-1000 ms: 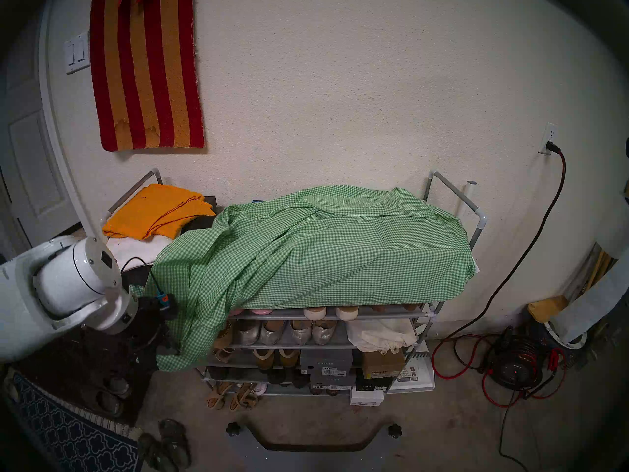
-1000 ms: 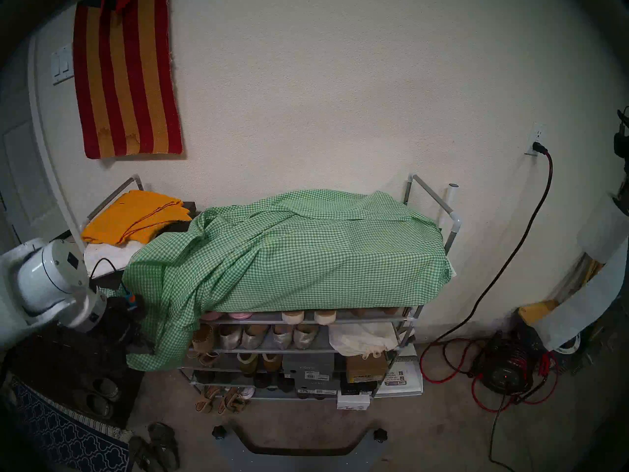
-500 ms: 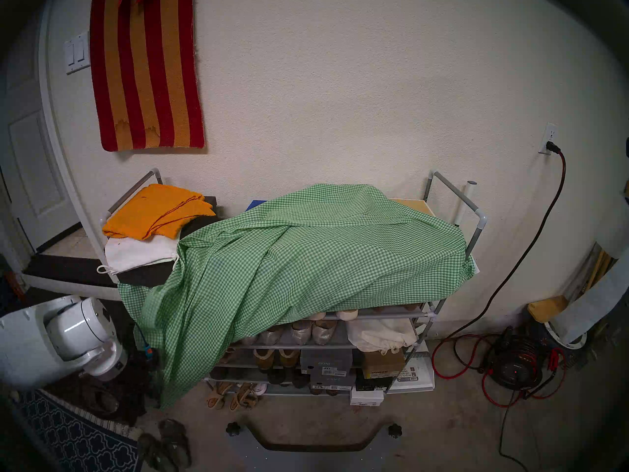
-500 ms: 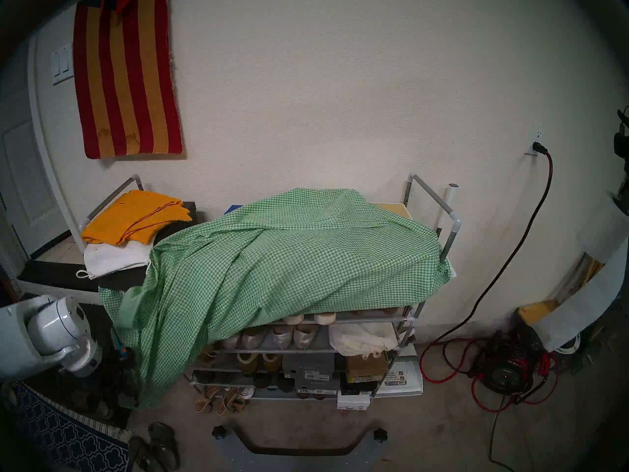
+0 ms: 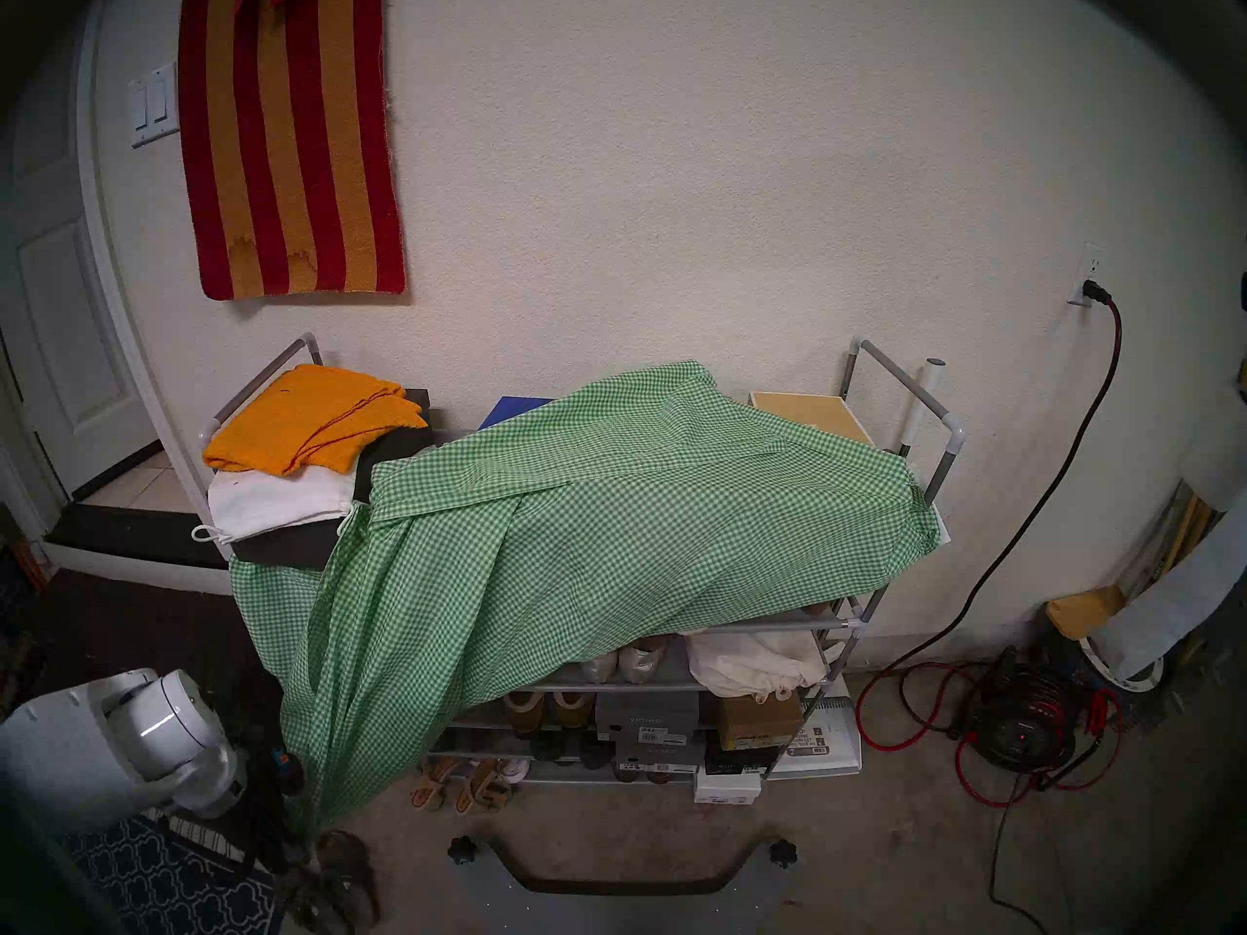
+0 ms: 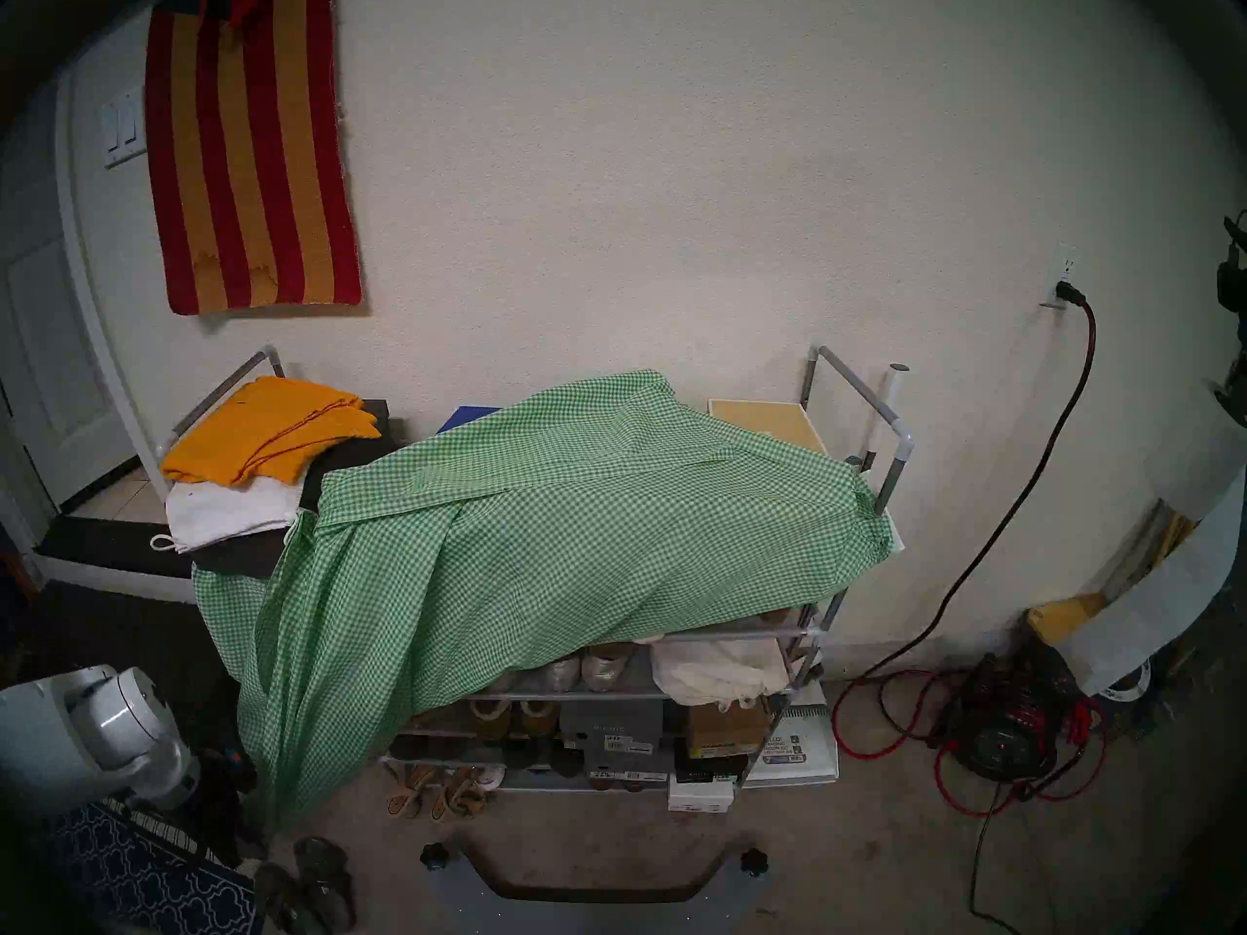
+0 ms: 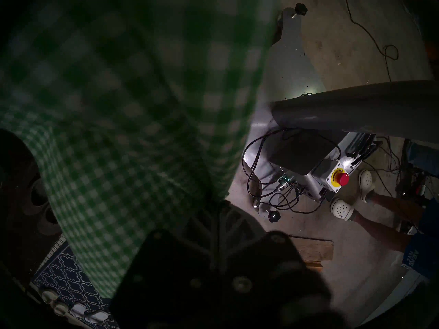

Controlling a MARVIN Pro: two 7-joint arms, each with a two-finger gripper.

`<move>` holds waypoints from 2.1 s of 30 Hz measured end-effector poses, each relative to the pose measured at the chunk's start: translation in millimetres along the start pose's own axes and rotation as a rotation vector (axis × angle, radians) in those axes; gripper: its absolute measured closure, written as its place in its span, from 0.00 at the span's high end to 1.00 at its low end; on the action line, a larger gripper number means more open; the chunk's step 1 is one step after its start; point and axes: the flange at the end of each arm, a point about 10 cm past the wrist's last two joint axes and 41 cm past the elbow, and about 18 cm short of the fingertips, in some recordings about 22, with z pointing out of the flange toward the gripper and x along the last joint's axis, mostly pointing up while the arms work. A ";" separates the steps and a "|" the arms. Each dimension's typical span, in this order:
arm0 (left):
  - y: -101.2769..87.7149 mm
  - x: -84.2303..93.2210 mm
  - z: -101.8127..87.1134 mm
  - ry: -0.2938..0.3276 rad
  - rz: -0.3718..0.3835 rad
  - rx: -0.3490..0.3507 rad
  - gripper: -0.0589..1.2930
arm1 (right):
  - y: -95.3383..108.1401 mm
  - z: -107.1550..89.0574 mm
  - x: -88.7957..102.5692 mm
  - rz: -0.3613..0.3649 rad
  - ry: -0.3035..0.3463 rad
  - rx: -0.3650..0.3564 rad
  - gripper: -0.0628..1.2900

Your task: Lift the object off the cloth, cover the shoe rack with the cloth, put the object back

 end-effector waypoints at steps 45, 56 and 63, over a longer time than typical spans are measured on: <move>-17.0 -13.1 165.7 -0.217 -0.199 0.129 0.03 | 0.2 0.1 0.0 0.007 0.006 -0.003 0.08; -27.7 -23.0 186.0 -0.311 -0.234 0.172 0.03 | 0.3 0.1 -0.1 0.008 0.007 -0.004 0.08; -30.3 -28.5 197.7 -0.368 -0.243 0.194 0.03 | 0.3 0.1 -0.2 0.008 0.007 -0.005 0.08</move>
